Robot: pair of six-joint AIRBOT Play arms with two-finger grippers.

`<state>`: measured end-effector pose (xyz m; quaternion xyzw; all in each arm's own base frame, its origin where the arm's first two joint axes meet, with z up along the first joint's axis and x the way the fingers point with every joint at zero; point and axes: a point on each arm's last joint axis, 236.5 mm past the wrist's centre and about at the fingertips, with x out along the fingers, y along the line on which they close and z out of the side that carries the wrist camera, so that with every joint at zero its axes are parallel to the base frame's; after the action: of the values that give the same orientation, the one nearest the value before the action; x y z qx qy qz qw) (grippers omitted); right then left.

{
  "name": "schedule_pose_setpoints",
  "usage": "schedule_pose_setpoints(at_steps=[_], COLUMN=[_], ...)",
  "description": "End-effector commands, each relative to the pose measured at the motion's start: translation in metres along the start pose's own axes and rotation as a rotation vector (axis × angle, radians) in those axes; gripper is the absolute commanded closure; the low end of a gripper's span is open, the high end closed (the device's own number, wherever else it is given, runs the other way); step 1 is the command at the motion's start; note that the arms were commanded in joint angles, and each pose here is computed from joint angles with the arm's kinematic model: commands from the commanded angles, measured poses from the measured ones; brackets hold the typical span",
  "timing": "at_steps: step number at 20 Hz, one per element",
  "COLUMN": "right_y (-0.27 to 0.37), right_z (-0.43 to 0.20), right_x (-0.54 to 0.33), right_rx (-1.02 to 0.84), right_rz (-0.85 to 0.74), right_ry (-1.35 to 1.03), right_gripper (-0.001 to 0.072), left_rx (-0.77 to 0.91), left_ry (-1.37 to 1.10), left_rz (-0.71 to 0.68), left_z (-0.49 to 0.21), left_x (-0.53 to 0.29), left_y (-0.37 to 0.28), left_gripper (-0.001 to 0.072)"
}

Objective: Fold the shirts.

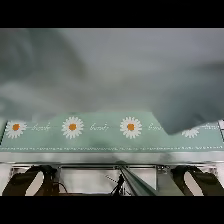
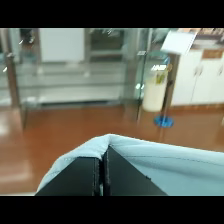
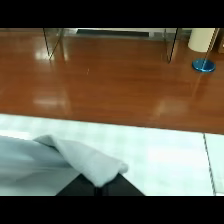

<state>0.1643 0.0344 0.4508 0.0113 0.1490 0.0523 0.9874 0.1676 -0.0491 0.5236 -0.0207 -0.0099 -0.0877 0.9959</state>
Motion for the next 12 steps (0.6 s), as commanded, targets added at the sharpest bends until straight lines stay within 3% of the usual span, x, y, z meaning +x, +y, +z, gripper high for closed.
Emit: schedule_pose_setpoints(at_steps=[1,6,12], right_y=[0.016,0.031,0.000], right_z=[-0.030,-0.084,-0.173], right_x=[-0.020,0.023,0.166], right_rx=[-0.005,0.021,0.145], right_rz=[0.047,0.171,0.182], right_ry=[0.083,0.307,0.519], right_gripper=[0.0690,0.0691,0.0691], left_rx=[0.002,-0.068,-0.228], left_ry=[0.216,0.534,0.770], left_rz=[0.034,0.034,0.048], left_z=[-0.056,-0.145,-0.275], left_x=[-0.030,-0.005,0.106], left_y=[0.001,0.013,0.048], left_gripper=[0.0687,0.0686,0.0686])
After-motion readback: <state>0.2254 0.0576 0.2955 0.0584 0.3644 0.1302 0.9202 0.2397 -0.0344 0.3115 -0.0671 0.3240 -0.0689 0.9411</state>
